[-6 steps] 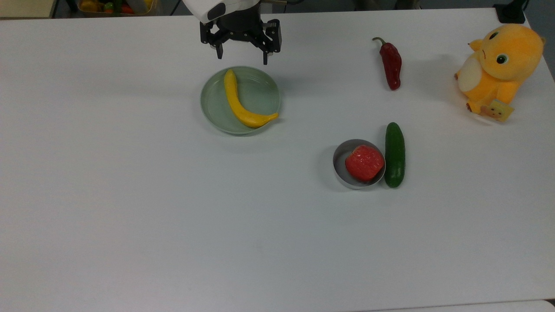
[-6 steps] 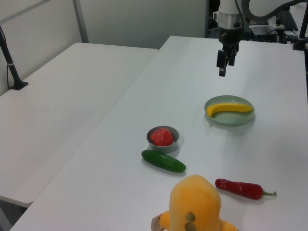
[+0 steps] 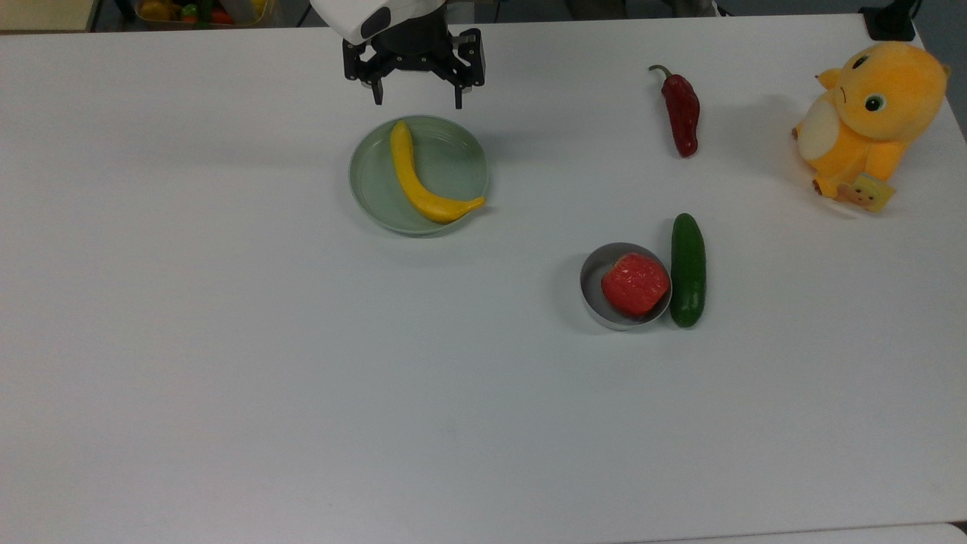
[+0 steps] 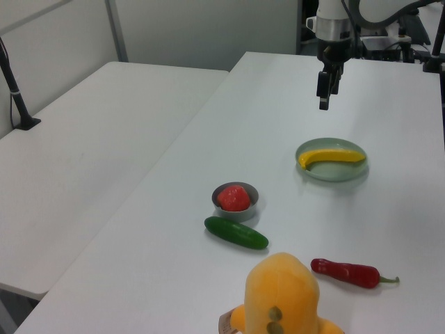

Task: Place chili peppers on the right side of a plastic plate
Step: 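Move the open gripper from above the plate toward the red chili pepper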

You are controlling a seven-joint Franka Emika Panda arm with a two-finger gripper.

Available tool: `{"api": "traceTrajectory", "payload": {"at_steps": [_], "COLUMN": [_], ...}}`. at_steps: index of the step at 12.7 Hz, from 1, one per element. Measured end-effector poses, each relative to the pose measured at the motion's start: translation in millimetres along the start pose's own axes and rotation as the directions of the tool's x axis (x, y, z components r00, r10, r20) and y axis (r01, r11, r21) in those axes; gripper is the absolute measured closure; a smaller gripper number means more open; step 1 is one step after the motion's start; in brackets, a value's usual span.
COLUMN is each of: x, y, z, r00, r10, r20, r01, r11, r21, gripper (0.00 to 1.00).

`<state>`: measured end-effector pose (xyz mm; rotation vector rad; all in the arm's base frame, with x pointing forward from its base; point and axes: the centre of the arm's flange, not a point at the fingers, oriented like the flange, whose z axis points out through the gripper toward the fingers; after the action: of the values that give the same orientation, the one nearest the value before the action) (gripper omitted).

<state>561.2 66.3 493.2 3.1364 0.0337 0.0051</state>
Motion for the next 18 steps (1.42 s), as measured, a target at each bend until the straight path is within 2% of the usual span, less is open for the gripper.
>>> {"api": "traceTrajectory", "payload": {"at_steps": [5,9,11,15,18], "x": [0,-1,-4,-16,-33], "y": [0,-11,-33,-88,-137], "z": [0,-1,-2,-1,5], "r00": [1.000,1.000,1.000,0.999,0.994], "r10": [0.001,-0.001,-0.012,-0.041,-0.102], "r20": [0.000,0.005,0.008,0.019,0.034], "r01": [-0.001,0.000,0.012,0.039,0.098], "r11": [1.000,0.998,0.995,0.994,0.990], "r21": [0.004,0.061,0.096,0.100,0.100], "gripper": [0.00,0.00,0.00,0.00,0.00]}}
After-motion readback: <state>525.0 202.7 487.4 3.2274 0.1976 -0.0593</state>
